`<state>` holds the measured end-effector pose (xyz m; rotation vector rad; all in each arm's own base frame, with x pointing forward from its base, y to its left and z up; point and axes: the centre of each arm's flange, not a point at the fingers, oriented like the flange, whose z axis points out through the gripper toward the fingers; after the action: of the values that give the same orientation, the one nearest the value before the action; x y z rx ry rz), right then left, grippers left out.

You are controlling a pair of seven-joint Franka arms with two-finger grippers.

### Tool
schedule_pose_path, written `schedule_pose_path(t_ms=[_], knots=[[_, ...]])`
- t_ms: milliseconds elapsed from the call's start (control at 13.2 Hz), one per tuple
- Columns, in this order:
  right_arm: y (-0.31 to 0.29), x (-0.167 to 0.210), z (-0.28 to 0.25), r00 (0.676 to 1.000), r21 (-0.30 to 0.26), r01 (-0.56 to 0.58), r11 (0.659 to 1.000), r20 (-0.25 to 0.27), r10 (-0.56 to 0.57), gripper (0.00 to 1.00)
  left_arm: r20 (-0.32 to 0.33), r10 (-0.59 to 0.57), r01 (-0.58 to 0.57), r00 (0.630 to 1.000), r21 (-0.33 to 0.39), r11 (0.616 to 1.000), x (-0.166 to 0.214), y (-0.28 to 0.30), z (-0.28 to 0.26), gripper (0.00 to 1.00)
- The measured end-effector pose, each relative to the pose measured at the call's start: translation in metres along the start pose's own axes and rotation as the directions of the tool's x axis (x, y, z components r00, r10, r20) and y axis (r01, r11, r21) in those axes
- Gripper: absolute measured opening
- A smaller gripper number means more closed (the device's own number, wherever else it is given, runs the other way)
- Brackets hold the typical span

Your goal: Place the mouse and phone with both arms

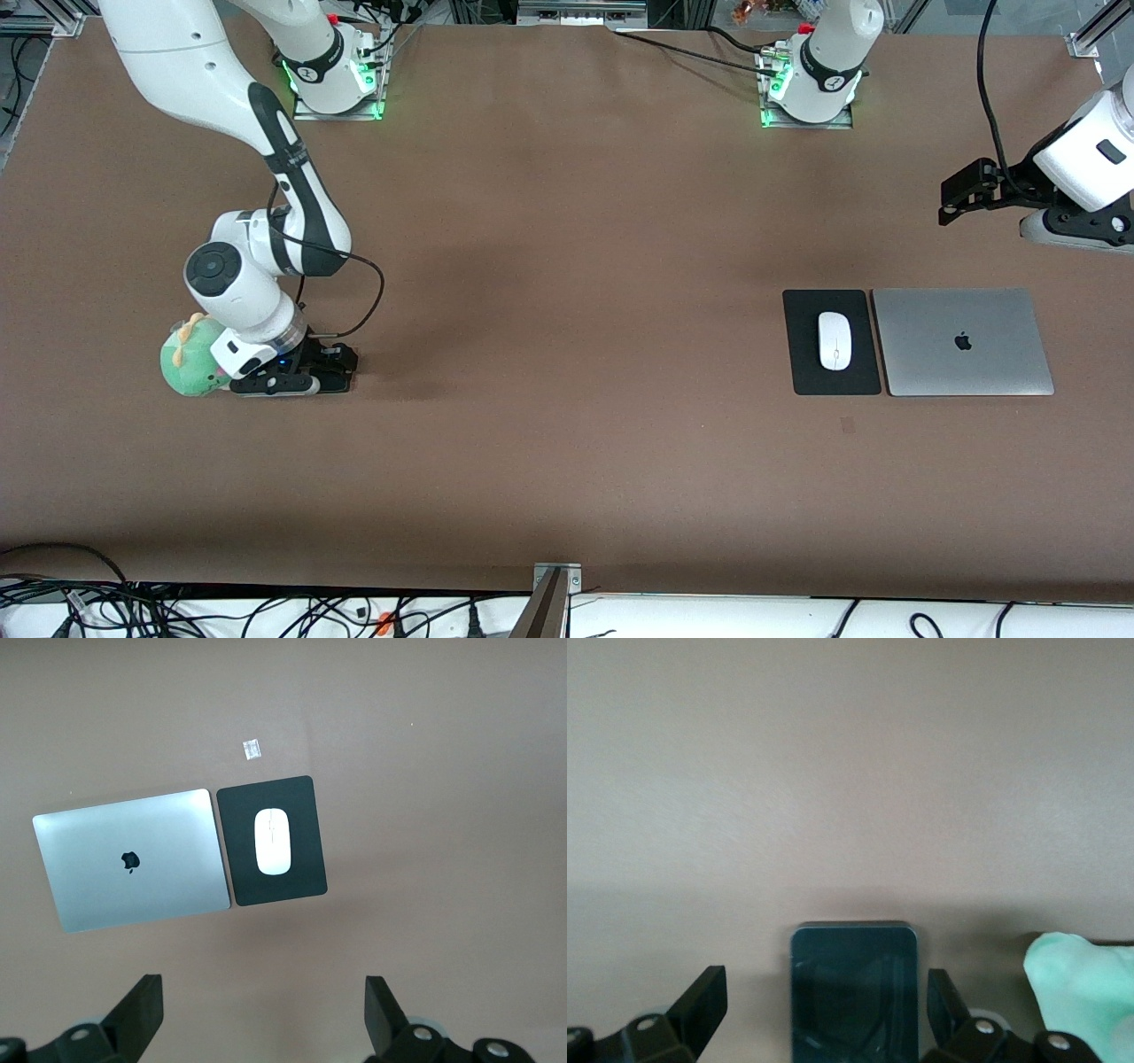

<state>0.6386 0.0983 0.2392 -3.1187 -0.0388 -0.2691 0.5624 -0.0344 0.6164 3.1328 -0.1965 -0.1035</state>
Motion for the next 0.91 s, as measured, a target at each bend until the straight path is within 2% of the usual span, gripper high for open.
schedule_pose_path(t_ms=[227, 607, 758, 910], knots=[[-0.003, 0.021, -0.06, 0.999, 0.049, -0.033, 0.998, 0.015, 0.032, 1.0, 0.001, 0.0, 0.0, 1.0, 0.0, 1.0, 0.0, 0.0, 0.0, 1.0], [0.023, 0.025, -0.148, 0.999, 0.07, -0.037, 0.997, 0.02, 0.035, 1.0, 0.002, 0.0, 0.0, 1.0, 0.0, 1.0, 0.0, 0.0, 0.0, 1.0], [0.039, 0.018, -0.19, 0.997, 0.082, -0.047, 0.995, 0.06, 0.042, 1.0, 0.002, 0.0, 0.0, 1.0, 0.0, 1.0, 0.0, 0.0, 0.0, 1.0], [0.054, 0.008, -0.239, 0.991, 0.1, -0.06, 0.993, 0.122, 0.047, 1.0, 0.003, 0.0, 0.0, 1.0, 0.0, 1.0, 0.0, 0.0, 0.0, 1.0]])
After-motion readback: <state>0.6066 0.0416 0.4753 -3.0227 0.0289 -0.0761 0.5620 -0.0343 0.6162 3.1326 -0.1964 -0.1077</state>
